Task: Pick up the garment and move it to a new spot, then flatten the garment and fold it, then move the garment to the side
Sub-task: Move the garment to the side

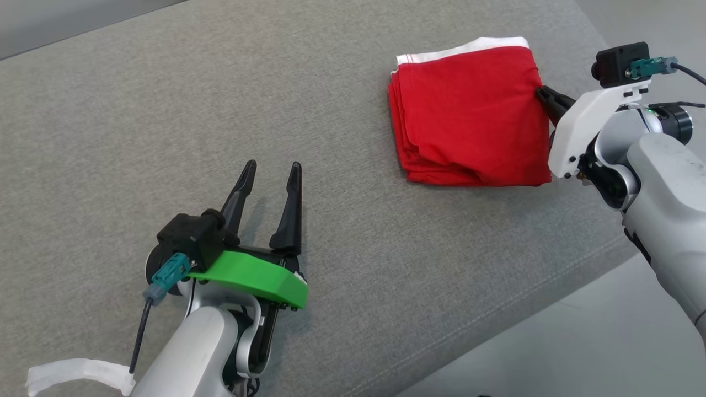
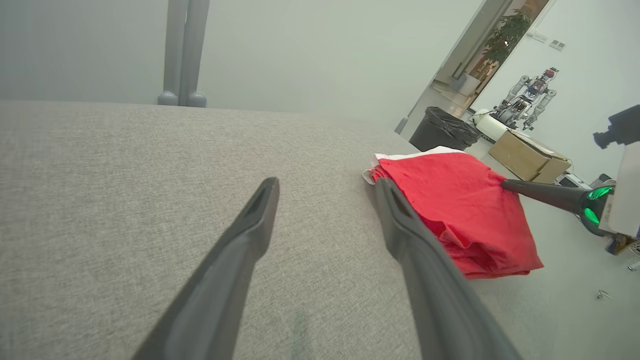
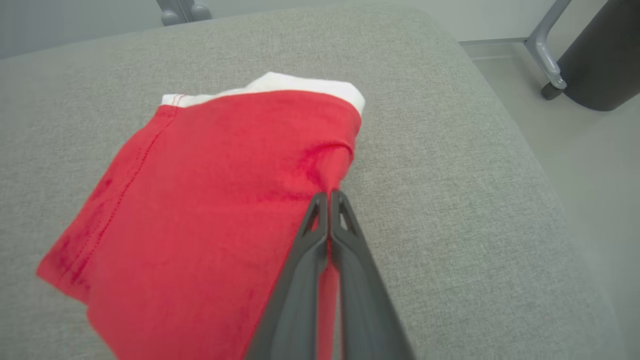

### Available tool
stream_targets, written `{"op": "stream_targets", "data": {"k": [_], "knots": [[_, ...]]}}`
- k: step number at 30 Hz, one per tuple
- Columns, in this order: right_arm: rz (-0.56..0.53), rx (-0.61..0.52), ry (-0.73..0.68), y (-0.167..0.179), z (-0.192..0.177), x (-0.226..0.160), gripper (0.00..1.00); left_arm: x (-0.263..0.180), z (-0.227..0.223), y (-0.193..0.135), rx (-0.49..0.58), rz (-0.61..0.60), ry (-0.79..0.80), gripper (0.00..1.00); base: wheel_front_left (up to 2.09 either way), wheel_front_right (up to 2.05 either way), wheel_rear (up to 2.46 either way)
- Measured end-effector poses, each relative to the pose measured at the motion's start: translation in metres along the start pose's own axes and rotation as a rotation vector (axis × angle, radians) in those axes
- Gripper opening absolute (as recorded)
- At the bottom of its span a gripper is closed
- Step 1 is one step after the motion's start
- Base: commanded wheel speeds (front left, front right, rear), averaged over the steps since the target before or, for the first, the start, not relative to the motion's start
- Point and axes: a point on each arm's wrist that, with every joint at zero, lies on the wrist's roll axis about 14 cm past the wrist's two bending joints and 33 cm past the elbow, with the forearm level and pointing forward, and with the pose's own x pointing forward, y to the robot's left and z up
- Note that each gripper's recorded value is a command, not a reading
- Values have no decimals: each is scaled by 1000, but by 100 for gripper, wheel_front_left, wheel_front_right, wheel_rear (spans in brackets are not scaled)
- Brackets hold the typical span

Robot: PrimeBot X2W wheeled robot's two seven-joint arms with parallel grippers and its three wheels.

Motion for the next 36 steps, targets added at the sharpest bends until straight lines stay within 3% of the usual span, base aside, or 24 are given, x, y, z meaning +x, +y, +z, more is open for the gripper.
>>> {"op": "stream_targets", "data": {"k": [8,20,32,33,34,35,36], "knots": [[-67,-56,-12,-23,-1,13,0,9,-16,5,-22,-10,39,100,0,0,0],[-179,-240,-86,-64,41,41,0,-2,2,34,15,62,-5,100,0,0,0],[-234,-333,-32,-84,26,84,0,-15,-4,77,30,160,10,100,0,0,0],[-236,-337,-28,-85,24,87,17,-16,-5,80,28,168,14,100,0,0,0],[-240,-331,-26,-86,23,89,71,-17,-6,82,28,174,17,100,0,0,0],[-247,-324,-18,-89,21,90,100,-17,-7,85,28,180,20,100,0,0,0],[-257,-321,8,-93,14,90,100,-18,-8,87,28,186,21,100,0,0,0]]}}
